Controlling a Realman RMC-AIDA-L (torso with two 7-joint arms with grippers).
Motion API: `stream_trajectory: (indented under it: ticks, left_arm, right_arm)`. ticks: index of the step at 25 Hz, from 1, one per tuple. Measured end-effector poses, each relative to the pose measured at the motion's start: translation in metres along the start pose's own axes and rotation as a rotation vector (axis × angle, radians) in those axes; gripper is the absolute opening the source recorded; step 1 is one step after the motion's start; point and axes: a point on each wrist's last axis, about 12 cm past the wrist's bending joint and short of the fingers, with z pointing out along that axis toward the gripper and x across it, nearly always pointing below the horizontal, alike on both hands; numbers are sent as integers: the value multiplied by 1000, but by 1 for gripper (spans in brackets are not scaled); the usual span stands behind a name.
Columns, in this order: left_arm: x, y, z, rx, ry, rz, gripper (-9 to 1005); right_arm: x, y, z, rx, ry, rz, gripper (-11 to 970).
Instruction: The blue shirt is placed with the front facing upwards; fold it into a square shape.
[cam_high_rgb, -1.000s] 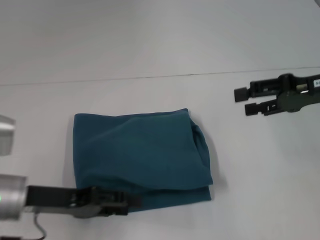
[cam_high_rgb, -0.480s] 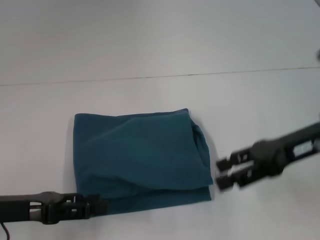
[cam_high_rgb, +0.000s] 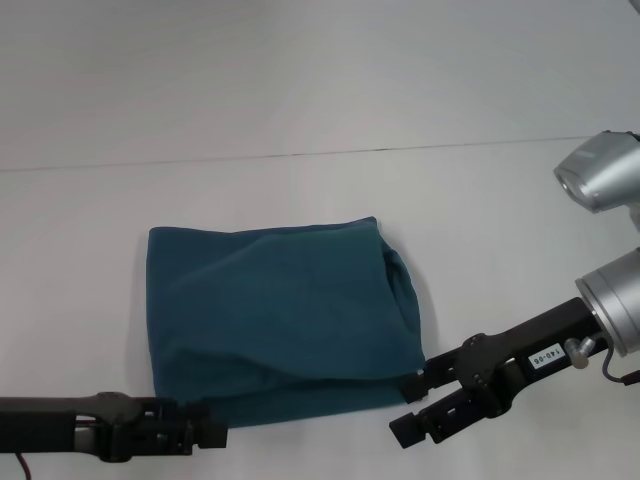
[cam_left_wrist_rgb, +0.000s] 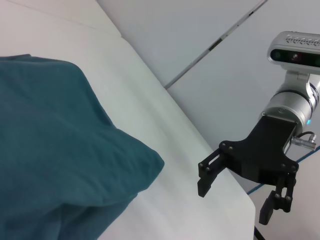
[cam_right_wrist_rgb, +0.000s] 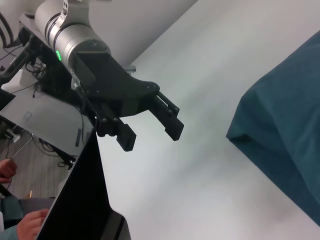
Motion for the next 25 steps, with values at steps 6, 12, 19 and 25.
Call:
stream_trajectory:
  ticks: [6,12,19,25]
  left_arm:
    - [1,6,3,-37,-21,-43,691]
    - [0,11,4,-64,-38,-106,691]
    - [0,12,6,-65,-40,-120,690]
    - [-1,12,6,-65,-44,-121,690]
  right_arm:
    - [0,-1,0,0,-12,3,884]
    - [2,-1,0,1,-28,12,885]
    - [1,-2,0,7,-33,19,885]
    - [0,-2,0,7,-32,16,885]
